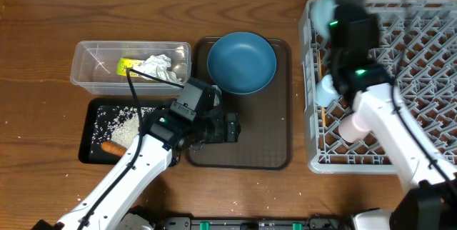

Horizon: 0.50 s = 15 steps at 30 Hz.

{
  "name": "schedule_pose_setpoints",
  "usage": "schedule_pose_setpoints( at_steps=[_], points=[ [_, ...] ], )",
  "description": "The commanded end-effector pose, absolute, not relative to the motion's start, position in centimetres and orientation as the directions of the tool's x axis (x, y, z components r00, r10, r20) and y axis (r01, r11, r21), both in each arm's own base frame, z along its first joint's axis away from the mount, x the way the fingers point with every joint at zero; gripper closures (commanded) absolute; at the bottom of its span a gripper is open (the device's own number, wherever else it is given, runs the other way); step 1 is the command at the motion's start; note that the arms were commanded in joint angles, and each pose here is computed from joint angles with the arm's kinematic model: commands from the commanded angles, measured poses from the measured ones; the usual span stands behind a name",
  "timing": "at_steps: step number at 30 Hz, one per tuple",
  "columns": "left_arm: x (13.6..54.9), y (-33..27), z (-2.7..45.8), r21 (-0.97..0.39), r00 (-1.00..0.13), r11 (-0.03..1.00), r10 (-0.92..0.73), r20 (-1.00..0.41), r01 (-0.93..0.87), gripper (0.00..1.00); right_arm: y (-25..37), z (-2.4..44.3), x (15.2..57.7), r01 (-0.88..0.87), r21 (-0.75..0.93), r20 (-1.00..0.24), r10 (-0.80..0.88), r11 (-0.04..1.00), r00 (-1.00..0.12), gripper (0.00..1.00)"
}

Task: Sort waste into correct bins and load items into the dishwasher rack
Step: 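Release the bowl from the left gripper and carry it right to the rack, then set the light-blue bowl in the rack's upper area and open right gripper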

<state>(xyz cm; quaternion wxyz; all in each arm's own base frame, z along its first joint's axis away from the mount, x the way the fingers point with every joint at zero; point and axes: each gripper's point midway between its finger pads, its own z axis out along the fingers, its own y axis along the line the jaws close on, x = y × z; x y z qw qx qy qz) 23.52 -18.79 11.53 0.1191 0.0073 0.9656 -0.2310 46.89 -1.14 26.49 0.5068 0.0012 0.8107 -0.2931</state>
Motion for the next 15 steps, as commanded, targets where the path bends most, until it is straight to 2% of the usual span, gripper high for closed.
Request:
schedule_pose_setpoints(
  at_steps=[1, 5, 7, 12, 15],
  points=[
    [23.9, -18.9, 12.4, -0.448, -0.964, 0.890, -0.038, -0.262, 0.087, 0.06, -6.3, 24.9, 47.6, 0.294, -0.627, -0.711, -0.376, 0.721, -0.594, 0.99],
    [23.9, -18.9, 12.4, -0.448, -0.964, 0.890, -0.038, -0.262, 0.087, 0.05, -12.4, 23.1, 48.1, 0.272, -0.769, -0.569, -0.427, 0.579, -0.702, 0.99],
    [23.9, -18.9, 12.4, -0.448, -0.964, 0.890, -0.038, -0.262, 0.087, 0.05, -14.9, 22.9, 48.1, 0.320, -0.786, -0.563, -0.400, 0.528, -0.723, 0.99],
    [23.9, -18.9, 12.4, -0.448, -0.964, 0.890, -0.038, -0.262, 0.087, 0.05, -17.1, 22.2, 48.6, 0.364, -0.785, -0.577, -0.377, 0.501, -0.725, 0.99],
    [23.9, -18.9, 12.4, -0.448, -0.964, 0.890, -0.038, -0.262, 0.087, 0.05, -16.9, 21.6, 49.1, 0.318, -0.806, -0.544, -0.413, 0.499, -0.731, 0.99]
  ],
)
